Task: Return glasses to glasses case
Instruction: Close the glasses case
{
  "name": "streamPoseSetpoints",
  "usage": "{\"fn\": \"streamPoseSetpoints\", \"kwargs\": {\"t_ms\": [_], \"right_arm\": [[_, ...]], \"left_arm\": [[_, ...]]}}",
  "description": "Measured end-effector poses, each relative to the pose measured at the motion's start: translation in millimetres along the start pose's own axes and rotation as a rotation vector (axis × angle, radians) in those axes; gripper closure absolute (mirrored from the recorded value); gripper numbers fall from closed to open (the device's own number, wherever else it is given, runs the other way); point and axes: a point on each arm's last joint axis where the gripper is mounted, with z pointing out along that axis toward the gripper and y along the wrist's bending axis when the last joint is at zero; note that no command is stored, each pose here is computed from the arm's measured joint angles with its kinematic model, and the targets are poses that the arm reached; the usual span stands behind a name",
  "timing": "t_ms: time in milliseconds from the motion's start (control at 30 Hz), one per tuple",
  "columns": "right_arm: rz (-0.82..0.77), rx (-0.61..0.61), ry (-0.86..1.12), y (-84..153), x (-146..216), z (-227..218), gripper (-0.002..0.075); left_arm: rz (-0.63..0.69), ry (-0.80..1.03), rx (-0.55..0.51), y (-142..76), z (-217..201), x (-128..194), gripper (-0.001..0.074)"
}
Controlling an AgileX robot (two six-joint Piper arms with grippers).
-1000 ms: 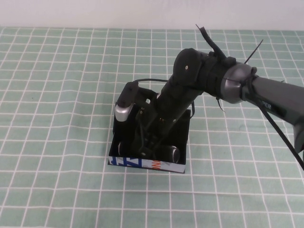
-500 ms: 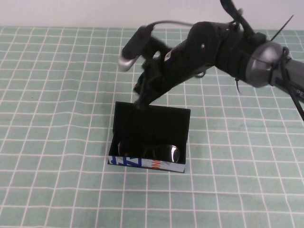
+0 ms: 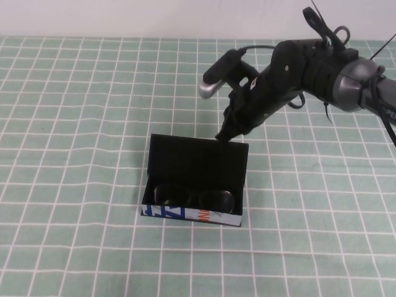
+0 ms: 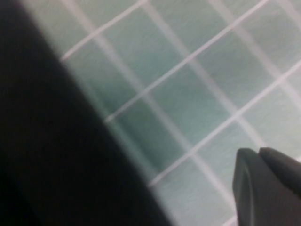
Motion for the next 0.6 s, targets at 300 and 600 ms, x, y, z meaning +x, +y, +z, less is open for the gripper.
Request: {"fn": "streamPoseSetpoints", "kwargs": {"t_ms": [300, 600], "right_arm": [[-0.078, -0.165, 0.038, 15, 4, 0, 0.0739], [-0.095, -0.222, -0.002, 21, -1, -10, 0.0739]], "left_arm": [[0.000, 0.000, 0.000, 0, 0, 0, 0.0738], [-0.002, 0.000, 0.001, 0, 0, 0, 0.0738]]}}
